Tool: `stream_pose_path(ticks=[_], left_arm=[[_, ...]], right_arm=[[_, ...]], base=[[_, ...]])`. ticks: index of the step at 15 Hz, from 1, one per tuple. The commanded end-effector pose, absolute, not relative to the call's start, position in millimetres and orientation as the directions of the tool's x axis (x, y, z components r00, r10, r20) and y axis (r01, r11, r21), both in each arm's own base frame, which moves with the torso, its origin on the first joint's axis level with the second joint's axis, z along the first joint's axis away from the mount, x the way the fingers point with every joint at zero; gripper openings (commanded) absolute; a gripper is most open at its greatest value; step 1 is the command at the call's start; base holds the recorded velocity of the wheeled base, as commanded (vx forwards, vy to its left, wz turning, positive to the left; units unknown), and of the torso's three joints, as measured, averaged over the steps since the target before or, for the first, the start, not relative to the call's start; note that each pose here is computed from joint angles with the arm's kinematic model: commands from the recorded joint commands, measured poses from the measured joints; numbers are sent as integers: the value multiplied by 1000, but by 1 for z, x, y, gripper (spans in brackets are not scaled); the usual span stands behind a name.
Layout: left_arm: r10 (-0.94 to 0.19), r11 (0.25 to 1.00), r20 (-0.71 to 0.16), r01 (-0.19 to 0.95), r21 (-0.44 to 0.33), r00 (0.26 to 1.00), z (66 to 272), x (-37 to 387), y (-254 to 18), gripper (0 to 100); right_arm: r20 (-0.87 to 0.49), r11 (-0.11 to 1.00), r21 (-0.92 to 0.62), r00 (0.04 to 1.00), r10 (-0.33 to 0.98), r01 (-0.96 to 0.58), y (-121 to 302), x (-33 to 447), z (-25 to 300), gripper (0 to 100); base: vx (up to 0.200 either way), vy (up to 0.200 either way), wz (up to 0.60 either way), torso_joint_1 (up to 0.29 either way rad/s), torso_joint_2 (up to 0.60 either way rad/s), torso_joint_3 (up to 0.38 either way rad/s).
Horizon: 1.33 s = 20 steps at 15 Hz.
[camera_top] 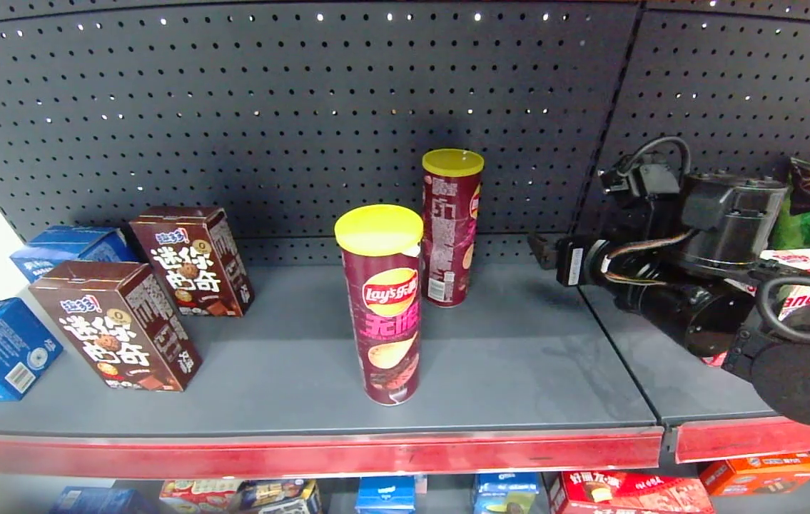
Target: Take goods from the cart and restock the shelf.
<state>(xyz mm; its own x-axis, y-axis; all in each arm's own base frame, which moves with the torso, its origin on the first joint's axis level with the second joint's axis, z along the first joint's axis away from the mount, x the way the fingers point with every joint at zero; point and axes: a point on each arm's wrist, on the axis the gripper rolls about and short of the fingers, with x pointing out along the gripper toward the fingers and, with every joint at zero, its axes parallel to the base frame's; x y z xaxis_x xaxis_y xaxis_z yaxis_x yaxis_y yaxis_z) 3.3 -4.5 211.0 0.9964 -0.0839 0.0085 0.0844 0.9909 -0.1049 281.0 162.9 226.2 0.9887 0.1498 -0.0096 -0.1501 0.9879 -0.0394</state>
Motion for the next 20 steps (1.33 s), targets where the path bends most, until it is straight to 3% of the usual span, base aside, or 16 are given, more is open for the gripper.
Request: stream_pose_path(ticks=[1, 10, 20], left_arm=[[-84, 991, 7, 85, -106, 996, 211, 3, -4, 100], [-81, 990, 15, 82, -118, 997, 211, 1, -5, 100], [-83, 989, 1, 82, -121, 997, 205, 1, -5, 100]], right_arm=[[-25, 989, -46, 990, 139, -140, 160, 286, 220, 100], [-35, 984, -33, 984, 172, -173, 204, 336, 196, 100], [-24, 990, -35, 991, 134, -135, 211, 368, 183, 100]], base=[[0, 0, 0, 0, 0, 0], [0, 0, 0, 0, 0, 0], [0, 0, 0, 0, 0, 0]])
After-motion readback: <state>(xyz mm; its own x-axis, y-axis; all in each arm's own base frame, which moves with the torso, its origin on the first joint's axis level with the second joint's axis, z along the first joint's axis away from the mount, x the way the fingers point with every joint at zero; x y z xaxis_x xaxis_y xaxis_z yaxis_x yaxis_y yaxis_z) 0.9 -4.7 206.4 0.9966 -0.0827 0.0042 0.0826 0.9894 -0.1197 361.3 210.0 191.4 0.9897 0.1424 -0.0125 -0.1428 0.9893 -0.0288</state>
